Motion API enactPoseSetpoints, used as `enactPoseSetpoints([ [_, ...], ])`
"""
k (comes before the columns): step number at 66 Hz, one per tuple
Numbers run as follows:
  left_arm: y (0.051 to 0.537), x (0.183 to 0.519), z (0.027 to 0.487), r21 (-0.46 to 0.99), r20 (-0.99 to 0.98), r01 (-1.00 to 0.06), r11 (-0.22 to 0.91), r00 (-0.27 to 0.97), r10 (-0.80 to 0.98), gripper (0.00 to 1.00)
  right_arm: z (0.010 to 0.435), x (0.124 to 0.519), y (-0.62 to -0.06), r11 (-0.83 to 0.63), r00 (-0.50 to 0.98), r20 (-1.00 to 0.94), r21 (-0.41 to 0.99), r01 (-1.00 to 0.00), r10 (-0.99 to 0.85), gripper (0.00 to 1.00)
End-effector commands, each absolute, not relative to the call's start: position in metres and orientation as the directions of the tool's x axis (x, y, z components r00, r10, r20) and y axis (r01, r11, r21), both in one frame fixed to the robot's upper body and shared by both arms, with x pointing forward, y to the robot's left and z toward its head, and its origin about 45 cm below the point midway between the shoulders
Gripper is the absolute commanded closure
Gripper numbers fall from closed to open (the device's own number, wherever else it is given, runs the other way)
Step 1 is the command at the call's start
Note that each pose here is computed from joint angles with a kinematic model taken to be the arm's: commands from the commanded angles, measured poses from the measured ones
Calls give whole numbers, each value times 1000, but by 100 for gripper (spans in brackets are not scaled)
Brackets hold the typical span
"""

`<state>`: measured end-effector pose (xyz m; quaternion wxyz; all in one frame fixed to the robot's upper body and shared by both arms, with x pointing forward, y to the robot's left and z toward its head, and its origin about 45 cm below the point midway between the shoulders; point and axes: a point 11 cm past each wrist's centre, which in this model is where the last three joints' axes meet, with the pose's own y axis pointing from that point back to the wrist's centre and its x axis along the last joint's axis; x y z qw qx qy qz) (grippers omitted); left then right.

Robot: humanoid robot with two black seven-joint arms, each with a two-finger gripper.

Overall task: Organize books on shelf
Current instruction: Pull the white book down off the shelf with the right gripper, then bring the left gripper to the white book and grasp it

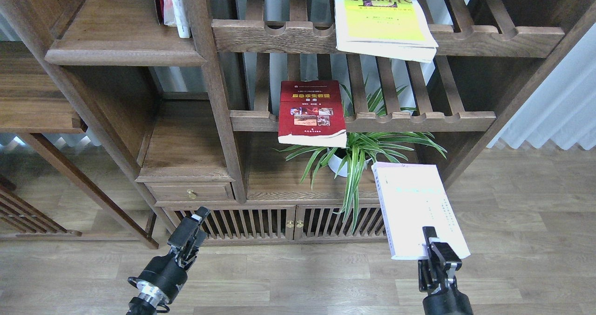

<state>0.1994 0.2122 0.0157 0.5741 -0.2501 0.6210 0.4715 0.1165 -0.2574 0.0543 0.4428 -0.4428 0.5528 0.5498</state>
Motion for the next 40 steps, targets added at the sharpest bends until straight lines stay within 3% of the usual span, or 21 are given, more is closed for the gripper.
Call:
enactPoseSetpoints([
  [1, 225, 192, 11, 331, -936, -834, 441, -232, 264, 0, 48, 110, -244, -64, -239, -971, 239, -969, -2, 96],
  [21, 252, 177, 9, 404, -896, -766, 499, -222, 384, 0, 37, 111, -207, -251, -248, -968, 250, -935, -40, 96],
  [29, 254, 201, 18, 374, -902, -781, 500, -181, 392, 0, 33, 107, -197, -300, -245, -967, 255, -919, -74, 96],
  [40, 254, 207, 23, 365, -903, -772, 520, -159, 398, 0, 33, 104, -189, -329, -239, -967, 255, -909, -88, 96],
])
